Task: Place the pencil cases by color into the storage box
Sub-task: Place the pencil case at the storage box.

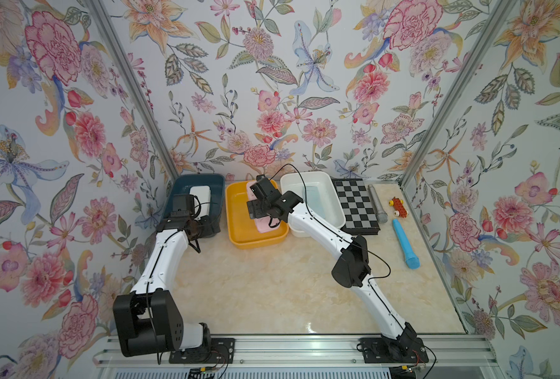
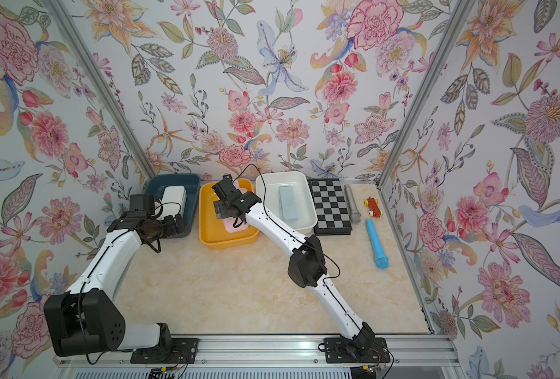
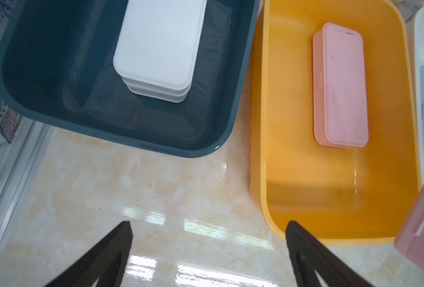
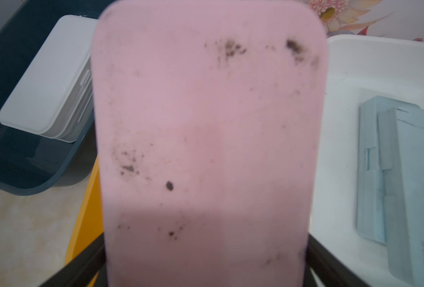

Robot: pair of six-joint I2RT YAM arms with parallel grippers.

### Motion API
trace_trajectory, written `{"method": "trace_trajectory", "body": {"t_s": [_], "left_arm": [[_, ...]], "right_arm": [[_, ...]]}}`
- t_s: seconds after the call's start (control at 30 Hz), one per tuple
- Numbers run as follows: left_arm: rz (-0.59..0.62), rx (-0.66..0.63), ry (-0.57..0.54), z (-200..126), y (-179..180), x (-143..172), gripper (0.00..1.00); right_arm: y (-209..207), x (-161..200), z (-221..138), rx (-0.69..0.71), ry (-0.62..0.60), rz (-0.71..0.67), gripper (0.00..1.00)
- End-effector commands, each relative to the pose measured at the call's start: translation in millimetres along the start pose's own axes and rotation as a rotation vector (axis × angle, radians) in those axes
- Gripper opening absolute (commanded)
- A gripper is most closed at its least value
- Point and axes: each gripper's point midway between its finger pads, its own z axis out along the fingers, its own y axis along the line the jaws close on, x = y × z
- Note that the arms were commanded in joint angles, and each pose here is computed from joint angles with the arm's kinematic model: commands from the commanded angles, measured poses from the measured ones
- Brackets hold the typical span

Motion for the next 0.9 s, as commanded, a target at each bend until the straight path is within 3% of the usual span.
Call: {"method": "trace_trajectory", "body": {"t_s": [0.0, 0.3, 0.87], "left_arm": [[-0.026, 0.012, -0.005, 3.5, 2.9, 2.5, 0.99], [-0.045, 0.029, 0.012, 11.5, 3.8, 5.4, 0.98], [-0.082, 0.055, 0.019, 17.1, 7.0, 3.6, 0.98]], "right_arm": [[-3.8, -16.6, 11.7, -0.061, -0.045, -0.034, 0.78], [-3.7, -25.5, 44.3, -0.108, -0.122, -0.101, 0.80], [-15.0, -20.0, 85.9, -0.102, -0.164, -0.087, 0.83]]}}
